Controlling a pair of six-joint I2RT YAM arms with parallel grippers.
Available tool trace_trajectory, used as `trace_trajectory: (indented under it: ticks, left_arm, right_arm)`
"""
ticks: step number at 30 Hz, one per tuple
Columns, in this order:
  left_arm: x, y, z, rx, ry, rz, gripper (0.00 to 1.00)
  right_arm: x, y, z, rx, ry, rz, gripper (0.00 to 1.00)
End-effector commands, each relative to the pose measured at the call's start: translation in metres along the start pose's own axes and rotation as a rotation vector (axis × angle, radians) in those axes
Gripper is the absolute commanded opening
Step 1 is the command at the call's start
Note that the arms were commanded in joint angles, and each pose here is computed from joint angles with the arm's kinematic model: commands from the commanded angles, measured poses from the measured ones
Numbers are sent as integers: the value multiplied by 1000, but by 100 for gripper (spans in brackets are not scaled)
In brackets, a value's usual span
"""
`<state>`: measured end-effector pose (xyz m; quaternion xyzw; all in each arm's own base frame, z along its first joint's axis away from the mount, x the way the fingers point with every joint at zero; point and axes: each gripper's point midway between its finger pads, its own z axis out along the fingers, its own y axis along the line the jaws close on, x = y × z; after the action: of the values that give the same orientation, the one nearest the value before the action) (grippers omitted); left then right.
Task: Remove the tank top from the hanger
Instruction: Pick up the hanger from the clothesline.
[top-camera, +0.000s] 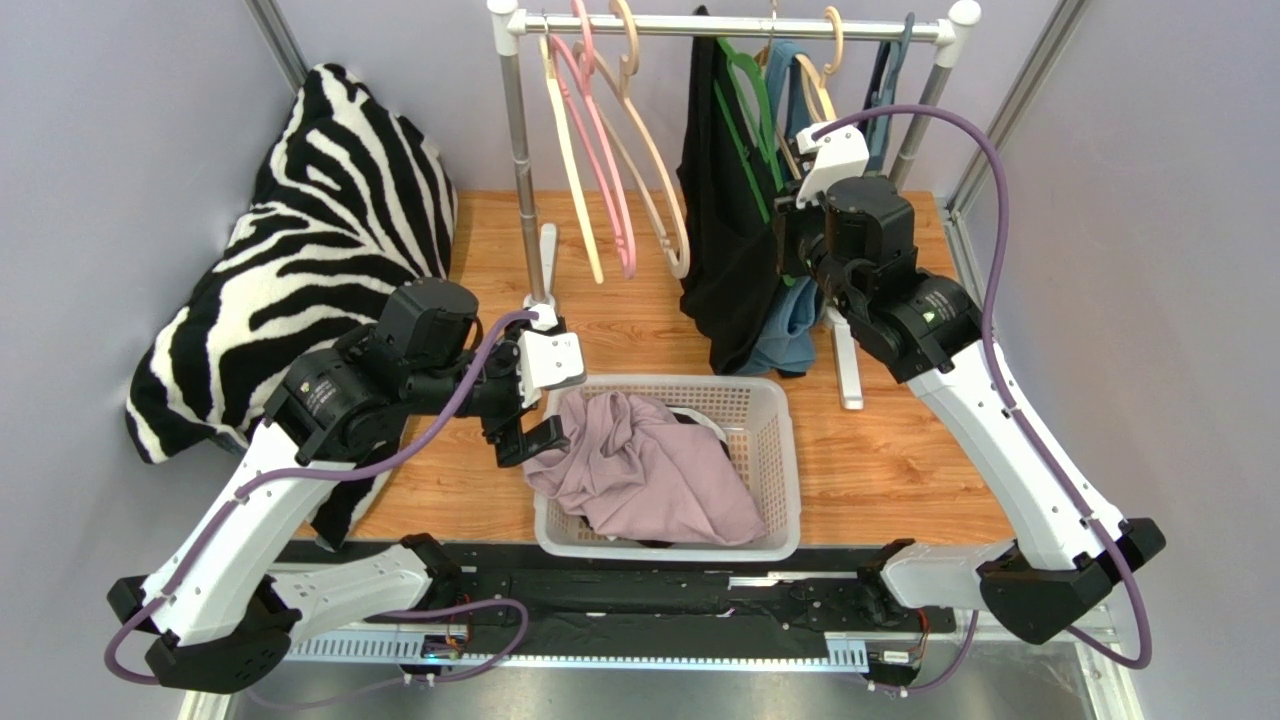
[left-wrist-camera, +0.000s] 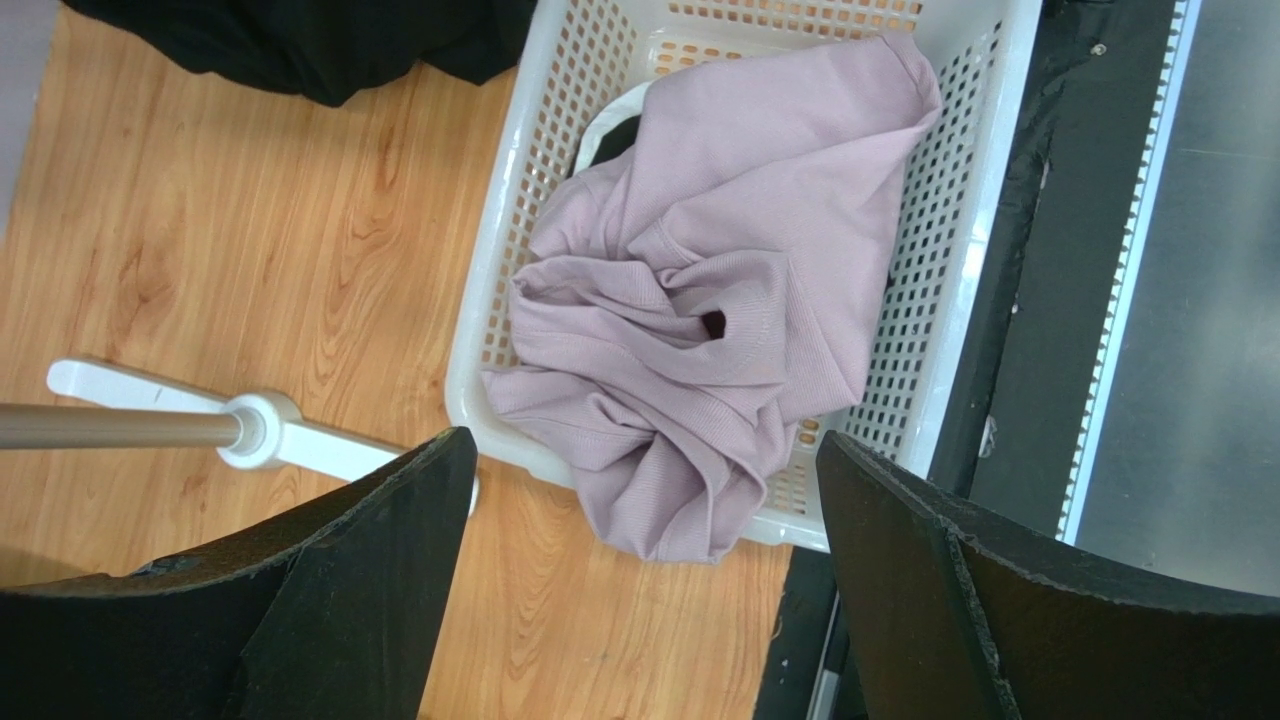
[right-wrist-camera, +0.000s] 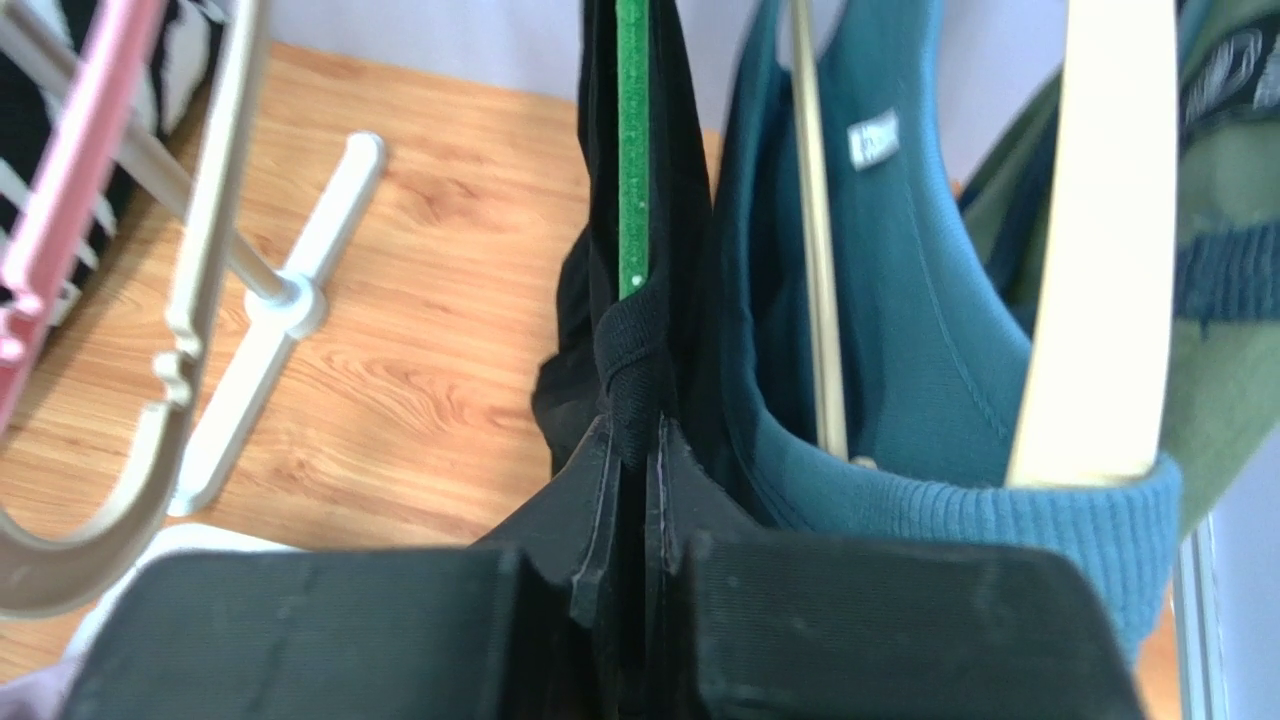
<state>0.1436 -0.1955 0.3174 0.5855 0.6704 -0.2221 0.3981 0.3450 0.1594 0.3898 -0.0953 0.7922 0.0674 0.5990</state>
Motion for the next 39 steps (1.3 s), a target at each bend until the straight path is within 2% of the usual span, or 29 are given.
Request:
trace_trajectory:
  ticks: [1,4,10,16,17,20,25,30,34,39]
  left_arm:
    - [-4,3,0,-19,-20,-6,93]
    - [-2,5,0,-31,-12,-8,93]
    - [-2,8,-1,-51,-13,-7,93]
    - [-4,11,-1,-64,-13,-13,92]
    - [-4,12,0,-61,-11,-13,99]
    - [-6,12,2,-50,-6,-16,99]
    - [-6,11,5,-37,-4,-16,99]
    - [-4,11,4,-38,0,-6,99]
    - [-2,11,4,-42,2,-1,99]
    - [-1,10,5,-36,5,-2,99]
  right_arm:
    - [-87,1,-22,-39,-294,47,0]
    - [-96,-2,-27,-29,-328,61,0]
    - [-69,-4,-42,-52,-288,55,0]
    - [-20,10,-76,-210,-181,10,0]
    - [-22,10,-96,-246,-202,18,0]
    - [-16,31,-130,-426,-197,-3,0]
    - [-37,44,-207,-633,-331,-42,0]
    - [-71,39,-269,-709,-500,-57,0]
    - [-88,38,-303,-763,-589,-71,0]
    - [-91,38,-315,-782,-625,-81,0]
